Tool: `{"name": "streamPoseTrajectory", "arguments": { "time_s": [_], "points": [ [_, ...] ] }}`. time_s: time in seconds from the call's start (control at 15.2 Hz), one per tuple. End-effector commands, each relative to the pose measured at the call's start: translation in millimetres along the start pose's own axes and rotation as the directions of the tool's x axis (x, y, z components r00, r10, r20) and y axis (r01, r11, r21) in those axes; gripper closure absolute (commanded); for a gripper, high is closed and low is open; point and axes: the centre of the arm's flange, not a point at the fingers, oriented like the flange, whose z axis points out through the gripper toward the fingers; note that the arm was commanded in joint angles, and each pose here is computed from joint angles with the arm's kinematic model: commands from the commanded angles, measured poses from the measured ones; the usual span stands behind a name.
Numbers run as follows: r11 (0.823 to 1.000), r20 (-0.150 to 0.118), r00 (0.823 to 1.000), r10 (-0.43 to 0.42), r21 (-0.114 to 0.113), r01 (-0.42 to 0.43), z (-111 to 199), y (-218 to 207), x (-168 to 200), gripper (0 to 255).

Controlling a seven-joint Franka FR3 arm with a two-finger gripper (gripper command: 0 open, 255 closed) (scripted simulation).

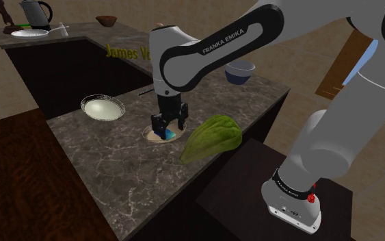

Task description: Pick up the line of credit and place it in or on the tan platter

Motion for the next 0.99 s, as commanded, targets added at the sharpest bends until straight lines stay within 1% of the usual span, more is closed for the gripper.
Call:
{"name": "streamPoseTrajectory", "arguments": {
  "time_s": [0.0, 0.2, 0.46, 0.92],
  "points": [
    [1.0, 0.0, 1.0, 0.0, 0.0, 0.0, 0, 0, 0, 0],
    [1.0, 0.0, 1.0, 0.0, 0.0, 0.0, 0, 0, 0, 0],
    [1.0, 0.0, 1.0, 0.0, 0.0, 0.0, -50, 0, 0, 0],
    [1.0, 0.0, 1.0, 0.0, 0.0, 0.0, -50, 0, 0, 0]
  ]
}}
